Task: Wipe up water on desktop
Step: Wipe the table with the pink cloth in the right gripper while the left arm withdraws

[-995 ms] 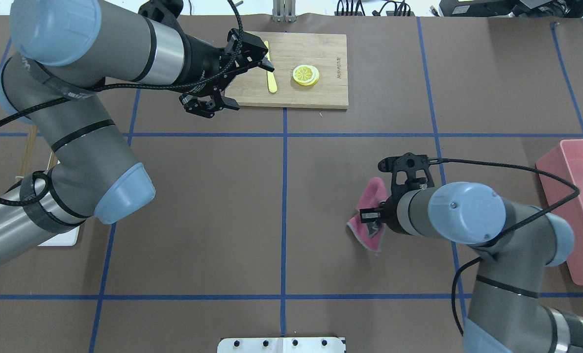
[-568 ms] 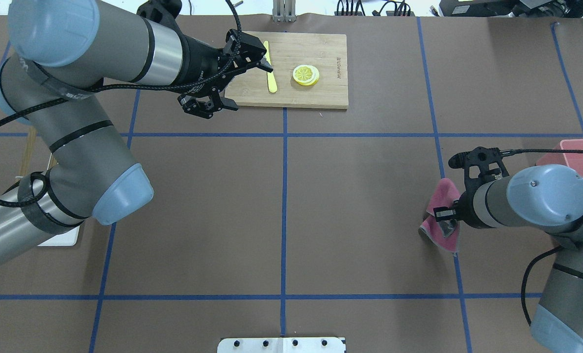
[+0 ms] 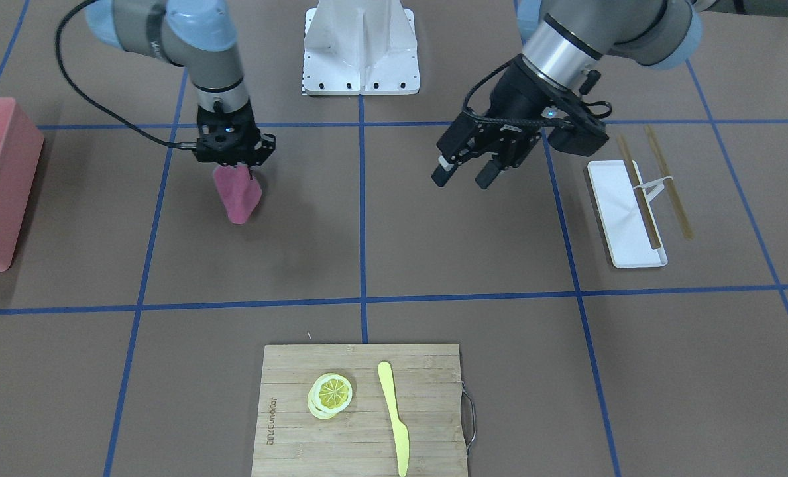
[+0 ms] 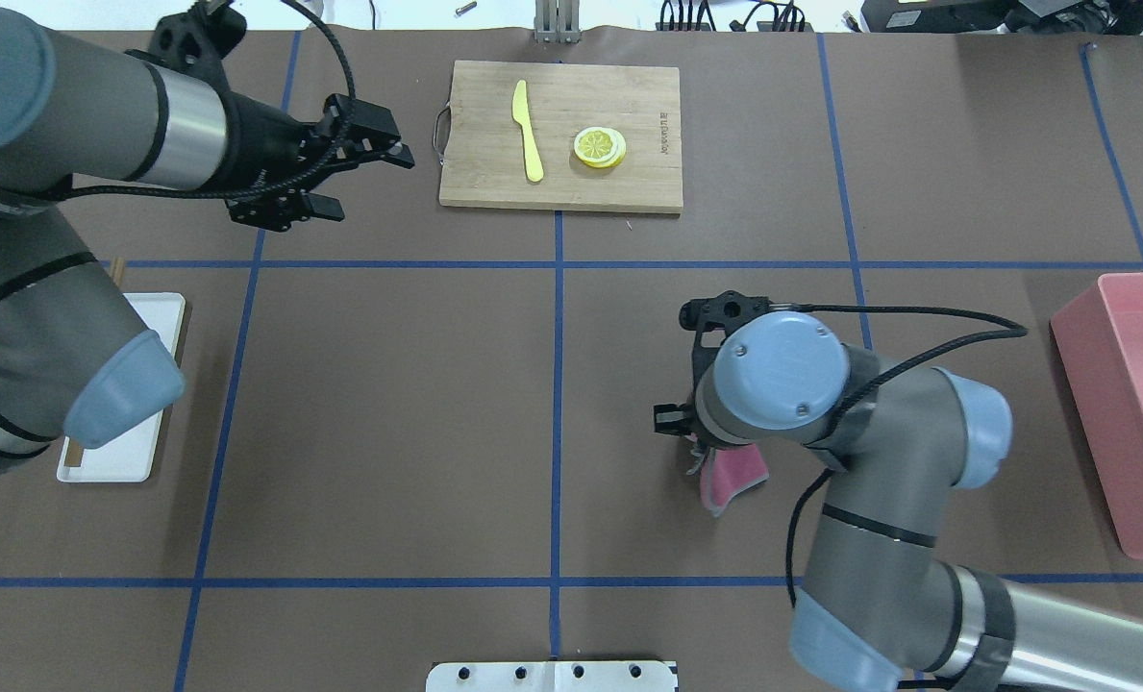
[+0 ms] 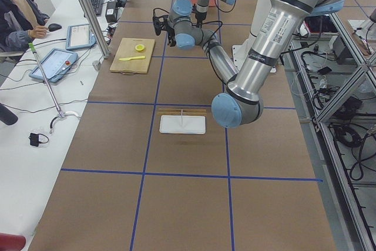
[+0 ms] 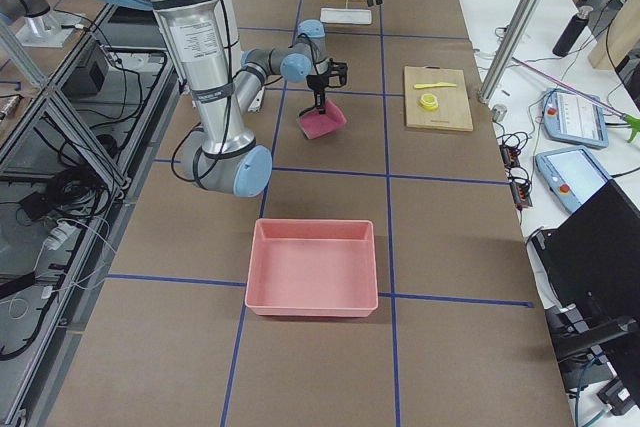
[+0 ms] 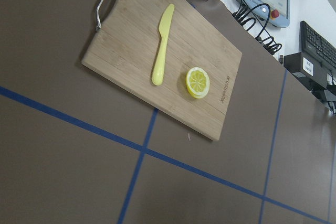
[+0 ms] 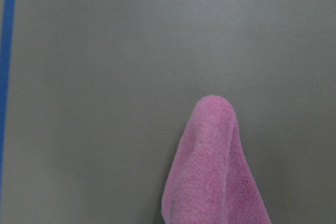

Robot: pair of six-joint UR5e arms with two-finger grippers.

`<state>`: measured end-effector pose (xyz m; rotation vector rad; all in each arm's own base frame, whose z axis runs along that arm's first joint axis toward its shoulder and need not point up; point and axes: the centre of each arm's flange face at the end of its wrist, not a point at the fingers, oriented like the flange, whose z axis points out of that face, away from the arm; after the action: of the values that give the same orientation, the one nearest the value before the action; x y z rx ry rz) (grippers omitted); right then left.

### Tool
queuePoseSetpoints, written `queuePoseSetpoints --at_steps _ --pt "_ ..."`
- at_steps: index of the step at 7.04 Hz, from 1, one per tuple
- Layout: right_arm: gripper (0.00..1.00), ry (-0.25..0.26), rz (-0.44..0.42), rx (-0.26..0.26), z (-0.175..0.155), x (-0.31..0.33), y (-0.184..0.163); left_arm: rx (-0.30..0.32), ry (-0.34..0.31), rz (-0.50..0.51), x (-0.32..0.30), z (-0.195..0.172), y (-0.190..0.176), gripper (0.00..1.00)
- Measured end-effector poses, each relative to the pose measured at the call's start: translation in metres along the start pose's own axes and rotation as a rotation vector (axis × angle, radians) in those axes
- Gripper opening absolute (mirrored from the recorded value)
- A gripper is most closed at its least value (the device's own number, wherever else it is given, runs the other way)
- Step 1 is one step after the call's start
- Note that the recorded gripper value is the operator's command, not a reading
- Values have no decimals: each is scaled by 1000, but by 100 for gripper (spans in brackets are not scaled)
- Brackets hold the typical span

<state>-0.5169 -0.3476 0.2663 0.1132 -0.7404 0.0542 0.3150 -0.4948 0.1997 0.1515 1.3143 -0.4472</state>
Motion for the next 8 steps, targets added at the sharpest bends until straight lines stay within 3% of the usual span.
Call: queuePoseSetpoints --at_steps 2,3,6,8 --pt "0 -20 54 6 4 -51 5 -7 -44 60 -43 -32 -44 97" --pt "0 -14 61 12 9 -39 -2 -10 -63 88 -64 -47 -60 97" --pt "0 73 -30 -8 10 103 -38 -4 -106 150 -116 -82 -91 97" --pt "0 154 -101 -34 9 195 -42 -2 -144 207 -160 -107 -109 97"
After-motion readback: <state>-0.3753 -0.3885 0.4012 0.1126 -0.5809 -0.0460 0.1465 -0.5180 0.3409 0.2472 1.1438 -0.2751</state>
